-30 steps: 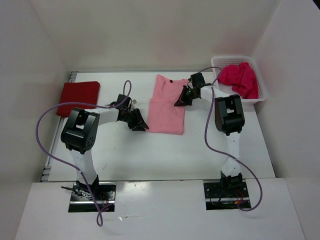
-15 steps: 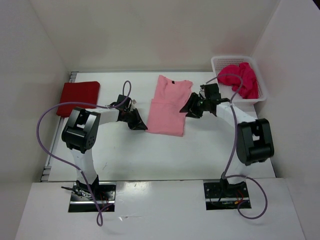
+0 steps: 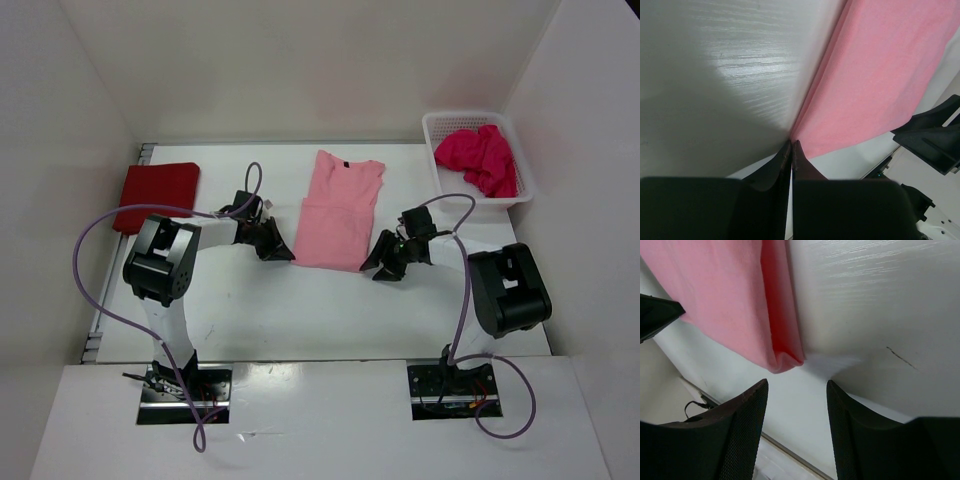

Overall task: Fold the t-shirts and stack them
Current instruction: Grab one side of the 2/3 rectangular tshirt with both arms, then fold the long partially folded tshirt into a neat square

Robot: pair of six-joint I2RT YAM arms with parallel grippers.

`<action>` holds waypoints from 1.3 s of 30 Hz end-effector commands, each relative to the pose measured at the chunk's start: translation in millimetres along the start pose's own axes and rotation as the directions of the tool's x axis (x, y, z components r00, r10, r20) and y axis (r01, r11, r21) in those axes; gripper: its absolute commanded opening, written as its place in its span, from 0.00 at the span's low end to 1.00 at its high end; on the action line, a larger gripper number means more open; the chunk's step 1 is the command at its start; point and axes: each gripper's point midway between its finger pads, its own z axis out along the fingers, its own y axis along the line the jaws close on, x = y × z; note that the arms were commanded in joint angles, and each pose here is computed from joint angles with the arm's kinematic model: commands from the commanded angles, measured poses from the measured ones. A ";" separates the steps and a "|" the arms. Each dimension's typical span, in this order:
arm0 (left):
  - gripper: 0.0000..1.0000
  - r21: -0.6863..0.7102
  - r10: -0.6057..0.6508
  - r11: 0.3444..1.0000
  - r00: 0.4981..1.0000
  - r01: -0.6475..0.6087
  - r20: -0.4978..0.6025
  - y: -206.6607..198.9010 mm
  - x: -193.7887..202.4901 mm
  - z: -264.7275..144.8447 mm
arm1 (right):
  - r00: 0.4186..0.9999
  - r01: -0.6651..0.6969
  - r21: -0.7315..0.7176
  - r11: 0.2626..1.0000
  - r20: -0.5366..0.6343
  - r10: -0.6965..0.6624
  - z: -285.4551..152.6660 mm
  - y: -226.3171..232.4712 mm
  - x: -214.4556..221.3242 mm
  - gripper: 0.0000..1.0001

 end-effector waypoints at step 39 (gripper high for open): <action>0.00 0.057 0.171 0.983 0.984 -0.174 0.057 -88.3 25.4 -134.0 | 0.991 0.124 -0.171 0.978 0.077 -0.112 -94.5 98.7 4.6 0.00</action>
